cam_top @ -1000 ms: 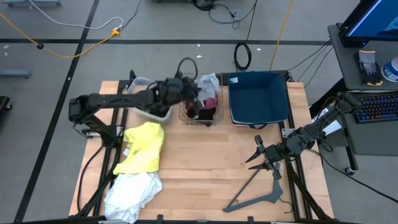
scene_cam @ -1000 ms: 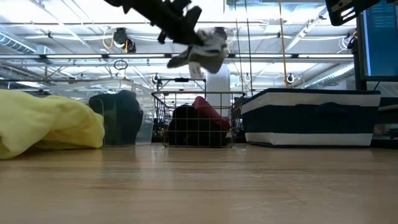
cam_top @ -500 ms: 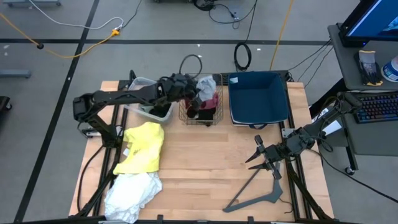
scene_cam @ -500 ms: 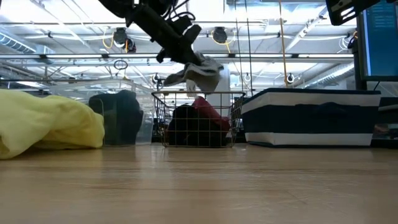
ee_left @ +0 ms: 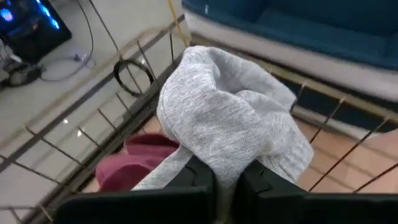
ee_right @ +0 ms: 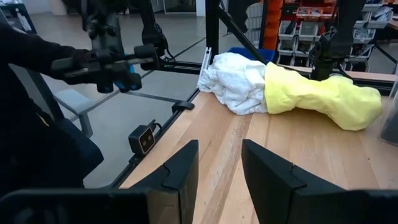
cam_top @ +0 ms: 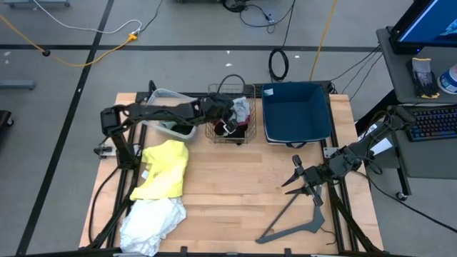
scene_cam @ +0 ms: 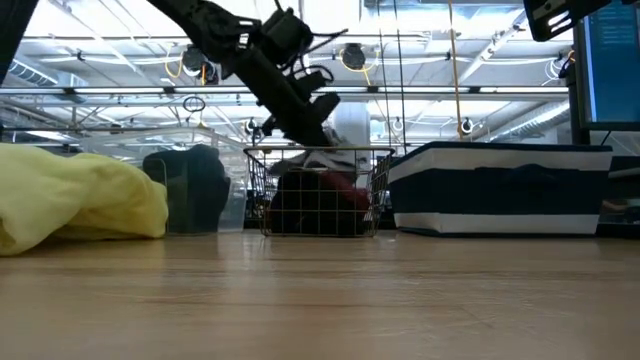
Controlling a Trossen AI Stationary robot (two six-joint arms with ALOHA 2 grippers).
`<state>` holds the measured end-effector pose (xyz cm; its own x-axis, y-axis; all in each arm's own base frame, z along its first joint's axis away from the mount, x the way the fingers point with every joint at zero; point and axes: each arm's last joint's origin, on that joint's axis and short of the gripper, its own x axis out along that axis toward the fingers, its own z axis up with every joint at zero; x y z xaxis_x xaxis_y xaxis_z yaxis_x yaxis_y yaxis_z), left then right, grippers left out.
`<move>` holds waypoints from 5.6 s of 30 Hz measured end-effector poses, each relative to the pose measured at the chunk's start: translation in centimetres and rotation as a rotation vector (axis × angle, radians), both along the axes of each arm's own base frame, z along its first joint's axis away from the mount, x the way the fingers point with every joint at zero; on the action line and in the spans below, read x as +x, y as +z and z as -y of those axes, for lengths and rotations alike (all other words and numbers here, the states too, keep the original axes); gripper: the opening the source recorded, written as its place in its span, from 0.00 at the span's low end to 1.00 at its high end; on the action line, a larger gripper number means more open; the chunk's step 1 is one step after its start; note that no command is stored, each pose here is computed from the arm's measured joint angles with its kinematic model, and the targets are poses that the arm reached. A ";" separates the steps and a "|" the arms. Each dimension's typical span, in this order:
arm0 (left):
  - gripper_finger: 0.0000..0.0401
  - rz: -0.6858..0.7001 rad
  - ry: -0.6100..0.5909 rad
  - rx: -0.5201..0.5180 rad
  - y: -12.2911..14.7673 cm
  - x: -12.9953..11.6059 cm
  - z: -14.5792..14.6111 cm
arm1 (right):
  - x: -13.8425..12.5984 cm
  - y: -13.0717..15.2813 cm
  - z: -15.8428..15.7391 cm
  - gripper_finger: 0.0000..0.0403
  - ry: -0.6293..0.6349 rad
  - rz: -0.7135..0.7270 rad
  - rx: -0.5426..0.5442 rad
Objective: Pick & Place Cloths
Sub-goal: Put the gray underwear into the wire basket, then put the yellow cloth into the blue bin
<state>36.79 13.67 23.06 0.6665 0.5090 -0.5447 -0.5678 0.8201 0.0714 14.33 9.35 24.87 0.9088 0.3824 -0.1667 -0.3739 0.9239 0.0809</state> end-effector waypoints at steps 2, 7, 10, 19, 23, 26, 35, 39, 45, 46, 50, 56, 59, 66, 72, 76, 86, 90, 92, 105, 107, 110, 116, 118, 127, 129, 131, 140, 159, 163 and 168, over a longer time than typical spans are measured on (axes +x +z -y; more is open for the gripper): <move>0.07 -0.010 0.014 -0.024 -0.7 0.1 -0.4 | 0.0 0.0 0.0 0.28 0.000 0.000 0.000; 0.11 -0.016 -0.001 -0.061 -1.5 0.2 -0.7 | 0.0 0.0 0.0 0.28 0.001 0.001 -0.002; 0.17 -0.022 -0.002 -0.078 -1.6 0.2 -0.6 | 0.0 0.0 0.0 0.28 0.001 0.001 -0.002; 0.50 -0.056 -0.009 -0.099 -1.6 -0.2 -0.5 | 0.0 0.0 0.0 0.28 0.000 -0.003 0.006; 0.64 -0.027 -0.013 -0.089 -0.6 -0.3 -0.4 | 0.0 0.0 0.0 0.28 -0.001 -0.003 0.007; 0.72 -0.021 -0.026 -0.087 0.4 -0.5 0.0 | 0.0 0.0 0.0 0.28 -0.001 -0.003 0.007; 0.81 0.064 -0.160 -0.116 5.2 -2.1 3.8 | 0.0 -0.1 0.0 0.28 -0.002 -0.013 0.011; 0.81 0.058 -0.263 -0.189 6.7 -3.1 7.2 | 0.0 -0.1 0.0 0.28 -0.002 -0.014 0.012; 0.81 -0.060 -0.367 -0.321 7.3 -5.2 13.3 | 0.0 -0.1 0.0 0.28 -0.002 -0.012 0.014; 0.81 -0.066 -0.378 -0.344 7.4 -5.4 14.4 | 0.0 -0.1 0.0 0.28 -0.002 -0.013 0.013; 0.81 -0.122 -0.396 -0.440 7.1 -6.3 17.9 | 0.0 -0.1 0.0 0.28 -0.001 -0.010 0.009; 0.81 -0.222 -0.340 -0.522 6.1 -7.7 21.6 | 0.0 -0.1 0.0 0.28 -0.001 -0.008 0.009; 0.81 -0.289 -0.205 -0.582 5.6 -8.9 22.3 | 0.0 -0.1 0.0 0.28 -0.001 -0.008 0.009; 0.81 -0.449 0.155 -0.598 4.4 -11.8 22.3 | 0.0 -0.1 0.0 0.28 -0.001 -0.008 0.009; 0.81 -0.482 0.297 -0.600 2.8 -12.8 22.1 | 0.0 -0.1 0.0 0.28 -0.001 -0.008 0.008; 0.81 -0.517 0.373 -0.592 0.9 -13.5 21.8 | 0.0 -0.1 0.0 0.28 0.000 -0.008 0.008; 0.81 -0.580 0.530 -0.635 -5.4 -16.1 21.0 | 0.0 -0.1 0.0 0.28 0.000 -0.008 0.008; 0.81 -0.532 0.493 -0.702 -8.2 -16.6 20.9 | 0.0 -0.1 0.0 0.28 0.000 -0.006 0.005; 0.81 -0.510 0.479 -0.717 -9.2 -17.0 20.8 | 0.0 -0.1 0.0 0.28 0.000 -0.006 0.005; 0.41 -0.510 0.484 -0.697 -9.9 -17.5 20.7 | 0.0 0.0 0.0 0.28 0.000 -0.005 0.006; 0.32 -0.503 0.482 -0.694 -9.9 -17.5 20.7 | 0.0 -0.1 0.0 0.28 0.000 -0.007 0.004; 0.20 -0.498 0.477 -0.688 -9.9 -17.5 20.8 | 0.0 -0.1 0.0 0.28 0.002 -0.005 -0.008; 0.11 -0.500 0.459 -0.674 -9.8 -17.5 21.0 | 0.0 -0.1 0.0 0.28 0.002 -0.003 -0.011; 0.11 -0.500 0.440 -0.663 -9.6 -17.4 21.2 | 0.0 -0.1 0.0 0.28 0.002 -0.003 -0.011; 0.11 -0.449 0.255 -0.640 -7.7 -15.2 22.1 | 0.0 -0.1 0.0 0.28 0.002 -0.004 -0.011; 0.11 -0.430 0.199 -0.635 -7.3 -14.6 22.3 | 0.0 -0.1 0.0 0.28 0.002 -0.003 -0.011; 0.11 -0.407 0.146 -0.629 -6.8 -14.1 22.5 | 0.0 -0.1 0.0 0.28 0.002 -0.003 -0.010; 0.11 -0.314 -0.041 -0.607 -3.9 -11.8 23.5 | 0.0 -0.1 0.0 0.28 0.002 -0.001 -0.009; 0.11 0.064 -0.584 -0.577 4.5 -7.1 25.9 | 0.0 0.0 0.0 0.28 0.002 0.003 -0.006; 0.11 0.149 -0.671 -0.543 5.7 -6.5 26.0 | 0.0 0.0 0.0 0.28 0.003 0.003 -0.006; 0.11 0.276 -0.785 -0.500 7.5 -5.8 26.0 | 0.0 0.0 0.0 0.28 0.002 0.003 -0.006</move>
